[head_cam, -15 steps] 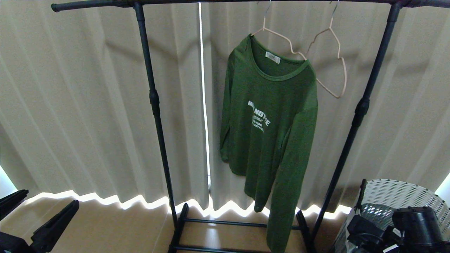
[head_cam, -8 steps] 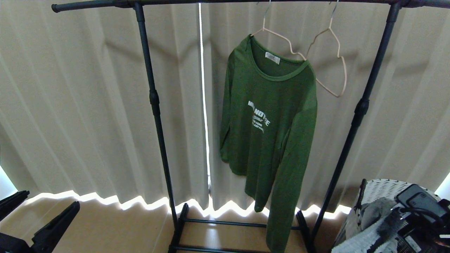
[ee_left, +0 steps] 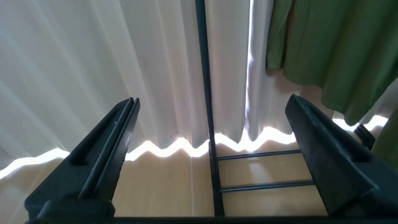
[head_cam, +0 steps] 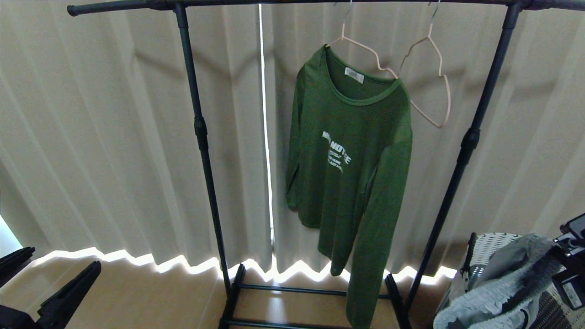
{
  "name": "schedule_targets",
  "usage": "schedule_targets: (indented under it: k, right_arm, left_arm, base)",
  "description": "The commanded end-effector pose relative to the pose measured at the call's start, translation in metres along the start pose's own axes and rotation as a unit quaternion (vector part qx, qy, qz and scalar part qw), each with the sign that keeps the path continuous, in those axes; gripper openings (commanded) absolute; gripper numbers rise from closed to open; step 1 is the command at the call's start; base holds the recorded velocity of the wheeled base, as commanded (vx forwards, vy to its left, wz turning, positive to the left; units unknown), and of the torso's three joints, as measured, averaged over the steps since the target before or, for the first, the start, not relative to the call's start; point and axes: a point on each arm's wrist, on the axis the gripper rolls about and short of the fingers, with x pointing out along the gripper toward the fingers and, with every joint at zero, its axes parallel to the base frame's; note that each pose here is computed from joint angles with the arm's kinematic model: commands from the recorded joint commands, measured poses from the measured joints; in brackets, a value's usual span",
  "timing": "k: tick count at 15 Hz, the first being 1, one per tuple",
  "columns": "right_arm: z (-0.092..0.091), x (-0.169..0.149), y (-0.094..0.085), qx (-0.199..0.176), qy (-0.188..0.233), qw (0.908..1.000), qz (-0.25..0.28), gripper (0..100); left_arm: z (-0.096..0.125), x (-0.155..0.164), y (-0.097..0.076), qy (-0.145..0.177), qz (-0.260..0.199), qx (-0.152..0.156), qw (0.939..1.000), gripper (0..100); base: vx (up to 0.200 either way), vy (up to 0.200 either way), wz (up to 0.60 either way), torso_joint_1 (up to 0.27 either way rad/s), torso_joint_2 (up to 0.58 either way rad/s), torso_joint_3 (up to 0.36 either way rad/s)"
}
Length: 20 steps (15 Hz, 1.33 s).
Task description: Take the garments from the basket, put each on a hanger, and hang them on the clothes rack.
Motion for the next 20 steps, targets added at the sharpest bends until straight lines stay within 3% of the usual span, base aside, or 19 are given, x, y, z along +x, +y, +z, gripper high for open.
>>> schedule_targets:
  k: [1, 3, 5, 10, 14, 18, 20]
  right_arm:
    - [0.021, -0.025, -0.018, 0.056, -0.030, 0.9980, 0.001, 0]
    - [0.021, -0.028, -0.016, 0.093, -0.016, 0.9936, 0.061, 0]
    - [0.024, -0.026, -0.016, 0.124, -0.016, 0.9895, 0.073, 0]
    - [0.027, -0.026, -0.017, 0.126, -0.029, 0.9876, 0.088, 0]
    - [0.027, -0.025, -0.016, 0.126, -0.033, 0.9865, 0.100, 0]
    - [0.023, -0.017, -0.011, 0.123, -0.010, 0.9862, 0.110, 0]
    - [0.023, -0.016, -0.011, 0.124, -0.008, 0.9860, 0.112, 0]
  left_arm:
    - [-0.001, 0.000, 0.000, 0.001, 0.000, 0.000, 1.0000, 100]
    - [-0.002, 0.000, -0.001, 0.006, -0.004, 0.001, 1.0000, 100]
    - [-0.002, 0.000, -0.001, 0.005, -0.006, 0.001, 1.0000, 100]
    - [-0.004, 0.000, -0.001, 0.008, -0.006, 0.001, 1.0000, 100]
    - [-0.007, -0.003, -0.002, 0.007, -0.006, 0.001, 1.0000, 100]
    - [-0.013, -0.004, -0.010, 0.013, -0.054, 0.005, 0.9985, 100]
    - [-0.016, -0.004, -0.014, 0.018, -0.081, 0.009, 0.9965, 100]
  base:
    - [0.000, 0.000, 0.00, 0.000, 0.00, 0.000]
    - [0.000, 0.000, 0.00, 0.000, 0.00, 0.000]
    - [0.000, 0.000, 0.00, 0.000, 0.00, 0.000]
    - [0.000, 0.000, 0.00, 0.000, 0.00, 0.000]
    - [-0.200, 0.000, 0.00, 0.005, 0.00, 0.000]
    - [-0.200, 0.000, 0.00, 0.000, 0.00, 0.002]
    - [0.000, 0.000, 0.00, 0.000, 0.00, 0.000]
